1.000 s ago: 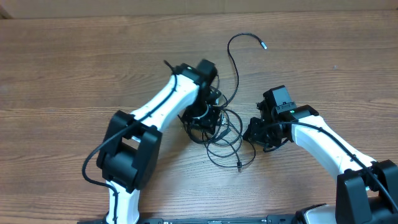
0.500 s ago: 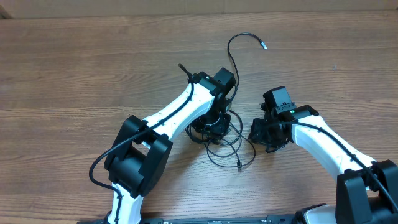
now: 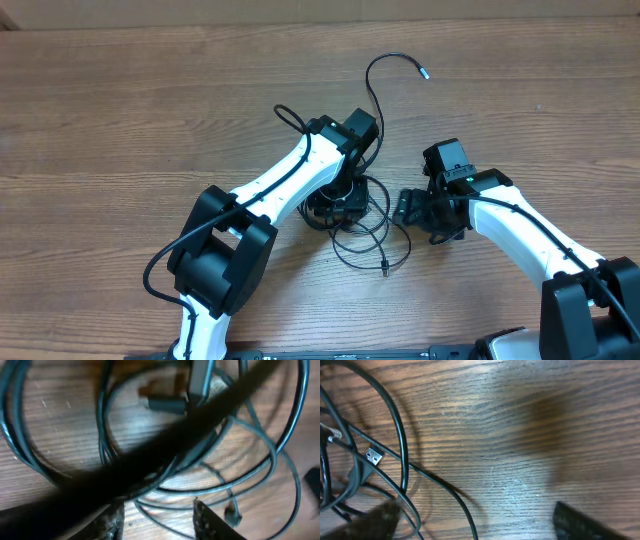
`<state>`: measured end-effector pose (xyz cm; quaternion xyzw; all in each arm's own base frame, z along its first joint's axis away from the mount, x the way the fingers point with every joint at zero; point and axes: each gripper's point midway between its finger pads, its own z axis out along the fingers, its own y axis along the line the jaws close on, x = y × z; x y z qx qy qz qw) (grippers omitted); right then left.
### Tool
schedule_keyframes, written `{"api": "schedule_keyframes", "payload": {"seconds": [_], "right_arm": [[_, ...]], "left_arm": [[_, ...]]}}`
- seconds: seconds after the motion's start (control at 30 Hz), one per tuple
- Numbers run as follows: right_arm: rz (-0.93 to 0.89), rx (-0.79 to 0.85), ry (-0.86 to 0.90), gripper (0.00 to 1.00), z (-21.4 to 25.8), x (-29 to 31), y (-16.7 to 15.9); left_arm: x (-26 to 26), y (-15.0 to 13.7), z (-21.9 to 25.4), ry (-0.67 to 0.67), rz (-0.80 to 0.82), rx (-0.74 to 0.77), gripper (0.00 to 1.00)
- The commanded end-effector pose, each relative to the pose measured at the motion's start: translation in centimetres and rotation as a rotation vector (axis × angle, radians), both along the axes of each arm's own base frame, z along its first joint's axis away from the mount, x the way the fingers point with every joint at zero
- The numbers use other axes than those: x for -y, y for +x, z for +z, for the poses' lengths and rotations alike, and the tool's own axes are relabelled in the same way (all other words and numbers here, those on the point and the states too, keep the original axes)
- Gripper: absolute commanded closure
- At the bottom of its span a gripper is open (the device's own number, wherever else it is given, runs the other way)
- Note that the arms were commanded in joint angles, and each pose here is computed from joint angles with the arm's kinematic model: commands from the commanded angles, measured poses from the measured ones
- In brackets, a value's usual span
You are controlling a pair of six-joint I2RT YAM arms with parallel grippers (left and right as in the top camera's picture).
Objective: Untangle cables
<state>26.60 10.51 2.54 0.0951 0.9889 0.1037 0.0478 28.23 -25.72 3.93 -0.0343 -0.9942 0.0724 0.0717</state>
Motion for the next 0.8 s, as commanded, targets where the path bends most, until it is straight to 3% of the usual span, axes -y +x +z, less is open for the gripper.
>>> {"api": "schedule_keyframes", "payload": {"seconds": [0.0, 0.77], "right_arm": [[-0.011, 0.016, -0.008, 0.0, 0.21, 0.15, 0.59], [-0.011, 0.016, -0.008, 0.0, 0.21, 0.14, 0.59]], "left_arm": [[-0.46, 1.1, -0.37, 0.056, 0.047, 0.053, 0.48], [-0.35, 1.31, -0.39, 0.052, 0.047, 0.062, 0.52]]}}
